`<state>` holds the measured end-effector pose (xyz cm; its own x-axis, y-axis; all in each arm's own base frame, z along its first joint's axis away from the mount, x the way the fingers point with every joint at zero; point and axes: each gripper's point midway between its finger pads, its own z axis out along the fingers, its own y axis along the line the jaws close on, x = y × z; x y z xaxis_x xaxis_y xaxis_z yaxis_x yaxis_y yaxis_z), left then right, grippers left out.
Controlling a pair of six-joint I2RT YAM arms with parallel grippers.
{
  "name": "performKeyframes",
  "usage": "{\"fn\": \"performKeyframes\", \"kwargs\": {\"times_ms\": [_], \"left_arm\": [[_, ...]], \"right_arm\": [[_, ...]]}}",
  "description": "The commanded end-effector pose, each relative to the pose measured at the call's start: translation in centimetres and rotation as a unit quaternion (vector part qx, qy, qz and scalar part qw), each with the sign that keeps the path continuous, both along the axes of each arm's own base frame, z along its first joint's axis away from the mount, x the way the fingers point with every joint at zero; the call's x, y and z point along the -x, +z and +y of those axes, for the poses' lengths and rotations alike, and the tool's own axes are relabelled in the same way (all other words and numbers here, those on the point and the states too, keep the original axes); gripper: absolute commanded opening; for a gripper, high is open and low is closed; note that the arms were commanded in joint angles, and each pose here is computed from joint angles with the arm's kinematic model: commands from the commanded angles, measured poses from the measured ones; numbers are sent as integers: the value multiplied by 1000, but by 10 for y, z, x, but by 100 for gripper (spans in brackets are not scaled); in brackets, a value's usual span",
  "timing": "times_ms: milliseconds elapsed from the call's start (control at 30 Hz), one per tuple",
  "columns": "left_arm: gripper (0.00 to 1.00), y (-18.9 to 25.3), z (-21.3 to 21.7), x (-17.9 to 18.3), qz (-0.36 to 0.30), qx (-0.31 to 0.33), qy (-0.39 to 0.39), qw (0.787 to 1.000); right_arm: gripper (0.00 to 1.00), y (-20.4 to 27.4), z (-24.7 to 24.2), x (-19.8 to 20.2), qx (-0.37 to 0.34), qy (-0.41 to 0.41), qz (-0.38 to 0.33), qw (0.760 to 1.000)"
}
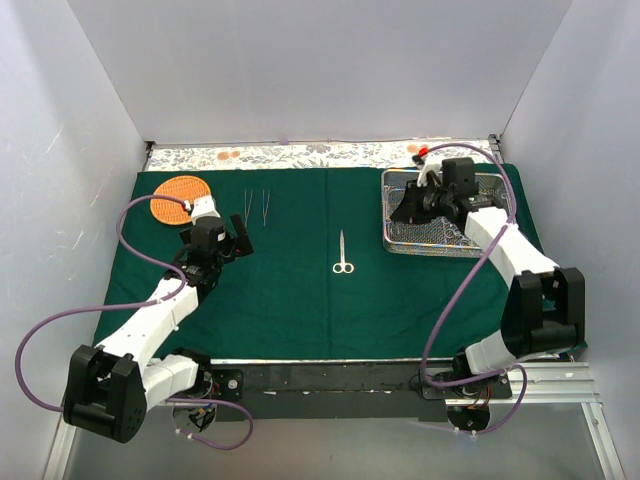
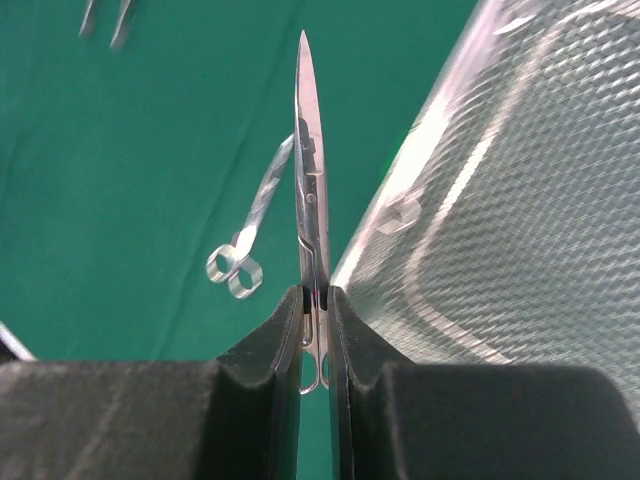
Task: Open and lay out the surgical kit
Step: Place the medical item in the surgical kit.
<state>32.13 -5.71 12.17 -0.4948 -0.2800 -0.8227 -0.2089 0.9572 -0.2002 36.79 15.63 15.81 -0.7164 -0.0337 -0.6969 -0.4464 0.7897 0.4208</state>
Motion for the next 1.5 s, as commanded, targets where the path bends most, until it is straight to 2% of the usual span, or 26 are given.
{"fn": "performKeyframes", "kwargs": {"times_ms": [0, 133, 333, 467, 667, 900, 1467], "left_arm": [[93, 12, 7, 1, -32, -14, 10, 999], [93, 10, 9, 5, -36, -19, 18, 999], [93, 7, 2, 12, -43, -32, 21, 998], [92, 6, -7, 11, -53, -36, 19, 998], [92, 2, -13, 13, -52, -43, 22, 997], [91, -2, -17, 13, -53, -45, 21, 997], [91, 0, -29, 16, -63, -51, 3, 997]], "right_arm": [[1, 4, 18, 37, 5, -1, 11, 1000], [1, -4, 36, 79, 12, -22, 43, 999], [1, -40, 46, 144, 65, -46, 112, 991], [1, -55, 48, 166, 93, -67, 139, 984], [1, -73, 63, 177, 125, -69, 164, 976], [1, -99, 78, 195, 221, -57, 198, 953], [1, -112, 108, 191, 218, -86, 225, 946]]}}
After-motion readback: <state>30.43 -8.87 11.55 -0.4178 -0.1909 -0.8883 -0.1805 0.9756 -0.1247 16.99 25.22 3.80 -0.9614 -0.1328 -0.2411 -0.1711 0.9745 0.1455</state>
